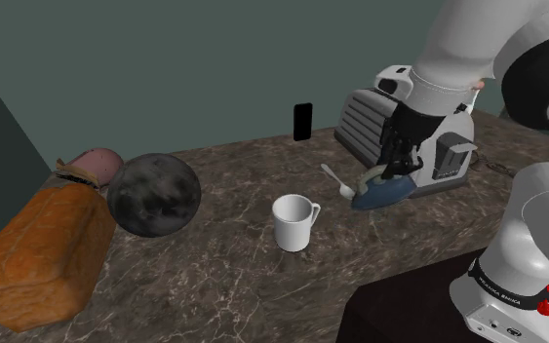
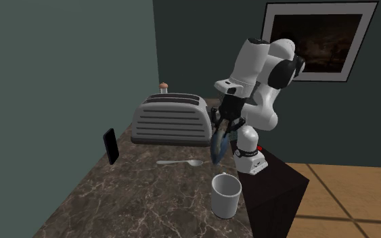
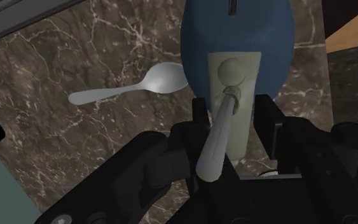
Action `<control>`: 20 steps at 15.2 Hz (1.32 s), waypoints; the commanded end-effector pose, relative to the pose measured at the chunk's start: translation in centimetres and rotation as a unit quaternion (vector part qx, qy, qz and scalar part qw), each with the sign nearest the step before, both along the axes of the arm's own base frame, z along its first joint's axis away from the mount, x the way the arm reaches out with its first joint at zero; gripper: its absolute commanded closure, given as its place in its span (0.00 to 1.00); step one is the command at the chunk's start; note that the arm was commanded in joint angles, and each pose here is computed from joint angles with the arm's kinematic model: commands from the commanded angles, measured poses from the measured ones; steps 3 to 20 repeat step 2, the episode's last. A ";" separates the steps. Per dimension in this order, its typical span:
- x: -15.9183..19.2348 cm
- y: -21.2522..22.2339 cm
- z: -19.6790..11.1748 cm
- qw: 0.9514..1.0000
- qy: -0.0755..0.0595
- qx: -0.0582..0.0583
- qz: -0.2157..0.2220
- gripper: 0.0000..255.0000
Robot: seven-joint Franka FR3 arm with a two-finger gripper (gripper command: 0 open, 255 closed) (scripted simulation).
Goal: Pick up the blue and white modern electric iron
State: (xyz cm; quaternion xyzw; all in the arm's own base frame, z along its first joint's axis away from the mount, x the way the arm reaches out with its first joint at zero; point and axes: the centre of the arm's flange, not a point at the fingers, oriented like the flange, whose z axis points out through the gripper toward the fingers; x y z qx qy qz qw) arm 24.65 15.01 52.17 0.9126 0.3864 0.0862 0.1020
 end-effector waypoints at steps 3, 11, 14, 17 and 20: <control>-0.1 0.0 0.6 1.000 0.000 0.000 0.000 1.00; -0.1 0.0 0.6 1.000 0.000 0.000 0.000 1.00; -0.1 0.0 0.6 1.000 0.000 0.000 0.000 1.00; -0.1 0.0 0.6 1.000 0.000 0.000 0.000 1.00; -0.1 0.0 0.6 1.000 0.000 0.000 0.000 1.00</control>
